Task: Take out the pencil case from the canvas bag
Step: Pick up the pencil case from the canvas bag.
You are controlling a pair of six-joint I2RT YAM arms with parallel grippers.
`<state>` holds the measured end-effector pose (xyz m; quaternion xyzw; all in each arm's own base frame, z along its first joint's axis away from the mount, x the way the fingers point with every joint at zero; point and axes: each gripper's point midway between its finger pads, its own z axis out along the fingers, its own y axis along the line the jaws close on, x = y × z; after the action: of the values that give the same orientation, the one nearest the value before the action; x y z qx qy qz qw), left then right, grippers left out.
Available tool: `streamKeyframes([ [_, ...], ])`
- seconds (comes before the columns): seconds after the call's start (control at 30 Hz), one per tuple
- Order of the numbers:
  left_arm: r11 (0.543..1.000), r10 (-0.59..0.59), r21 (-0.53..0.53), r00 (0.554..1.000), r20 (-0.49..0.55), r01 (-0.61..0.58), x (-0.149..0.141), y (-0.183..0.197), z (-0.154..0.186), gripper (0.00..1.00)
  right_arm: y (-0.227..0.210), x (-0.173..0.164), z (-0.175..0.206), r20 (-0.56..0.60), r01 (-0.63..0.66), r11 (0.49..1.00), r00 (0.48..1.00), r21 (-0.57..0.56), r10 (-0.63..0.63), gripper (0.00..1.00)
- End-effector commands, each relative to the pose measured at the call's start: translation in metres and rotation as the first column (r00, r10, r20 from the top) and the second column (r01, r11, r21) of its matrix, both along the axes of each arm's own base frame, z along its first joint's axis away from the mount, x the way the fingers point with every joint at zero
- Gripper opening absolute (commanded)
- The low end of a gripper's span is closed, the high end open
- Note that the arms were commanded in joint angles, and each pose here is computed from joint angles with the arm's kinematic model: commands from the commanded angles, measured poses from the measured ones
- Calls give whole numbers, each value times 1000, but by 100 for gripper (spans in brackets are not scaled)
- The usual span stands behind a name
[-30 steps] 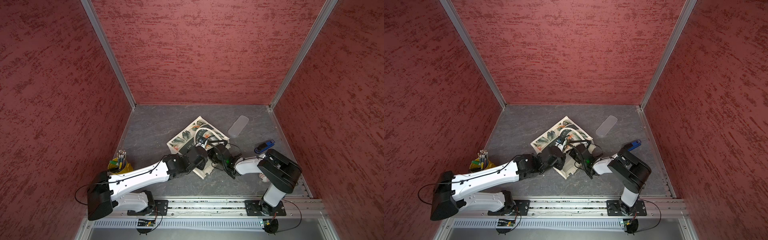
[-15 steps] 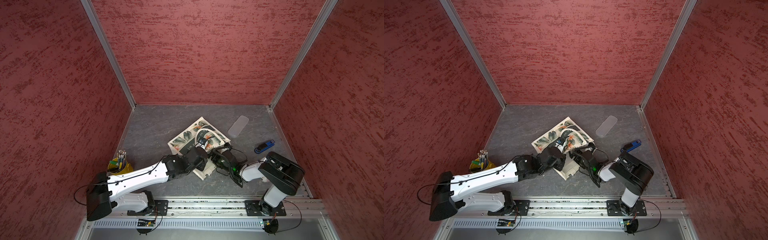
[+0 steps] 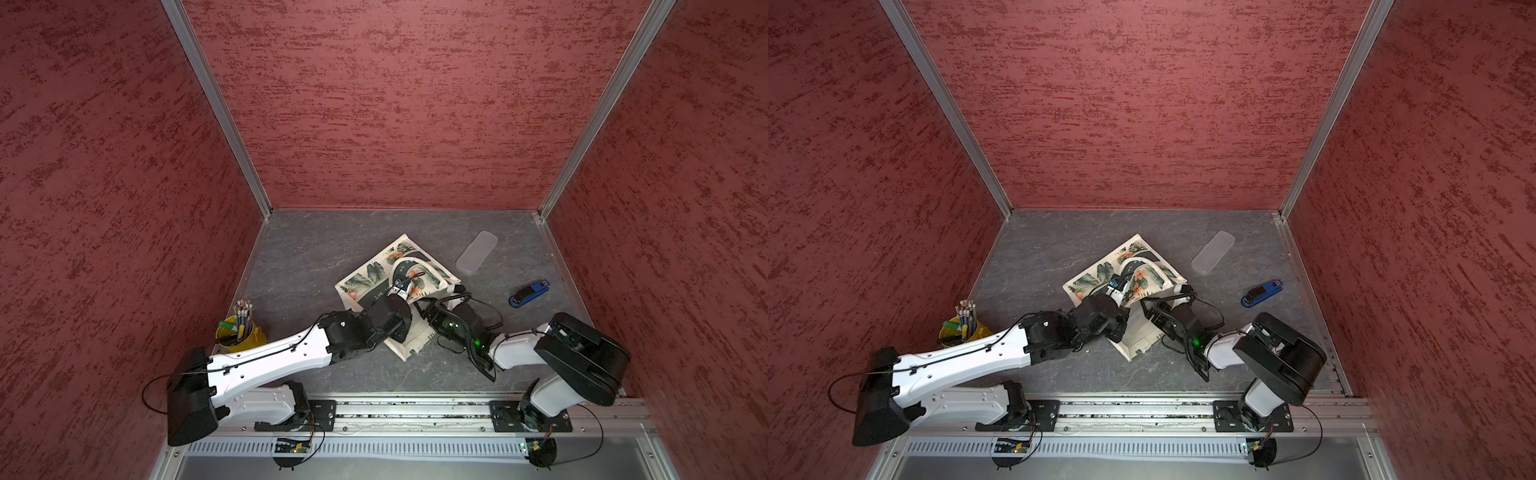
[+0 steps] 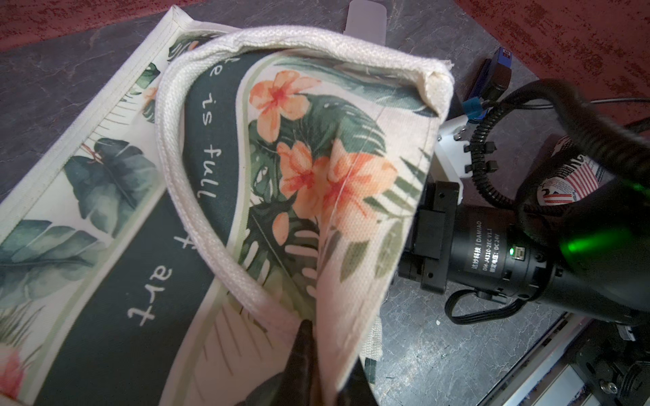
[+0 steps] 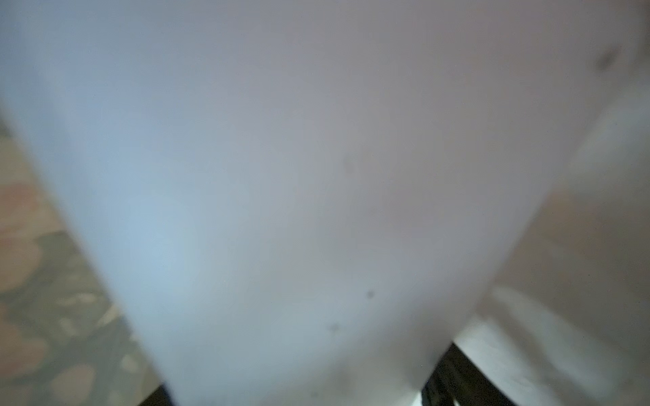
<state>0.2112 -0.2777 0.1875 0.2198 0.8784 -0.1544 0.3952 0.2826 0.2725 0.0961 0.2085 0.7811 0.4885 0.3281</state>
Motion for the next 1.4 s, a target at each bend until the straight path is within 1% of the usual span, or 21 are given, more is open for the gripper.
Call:
streamKeyframes([
  [0.0, 1000, -6, -30, 1000, 4, 6, -3, -1, 8, 0, 0, 0, 17, 55, -16, 999, 998, -28, 18, 70],
  [0.17, 999, 12, -34, 1000, 14, -11, 0, -1, 12, 0, -6, -7, 30, 84, -30, 999, 996, -37, 33, 70],
  [0.4, 999, 36, -33, 999, 32, -35, 10, -4, 19, 0, -13, -20, 51, 114, -75, 997, 991, -14, 76, 70],
  [0.77, 995, 91, -49, 995, 33, -89, 20, 1, 17, 0, -47, -22, 68, 119, -43, 998, 992, -37, 48, 71],
  [0.97, 992, 117, -39, 992, 36, -116, 24, 14, 22, 0, -69, -14, 77, 130, -4, 998, 991, -68, 13, 71],
  [1.1, 988, 144, -58, 989, 38, -141, 24, 28, 24, 0, -79, -8, 79, 127, 10, 997, 992, -79, 0, 71],
  [1.23, 984, 161, -80, 987, 26, -159, 22, 39, 23, 0, -85, -6, 80, 120, 13, 998, 993, -69, -5, 71],
  [1.37, 981, 183, -75, 983, 24, -181, 22, 50, 24, 0, -91, -5, 79, 124, 18, 998, 992, -64, -10, 71],
])
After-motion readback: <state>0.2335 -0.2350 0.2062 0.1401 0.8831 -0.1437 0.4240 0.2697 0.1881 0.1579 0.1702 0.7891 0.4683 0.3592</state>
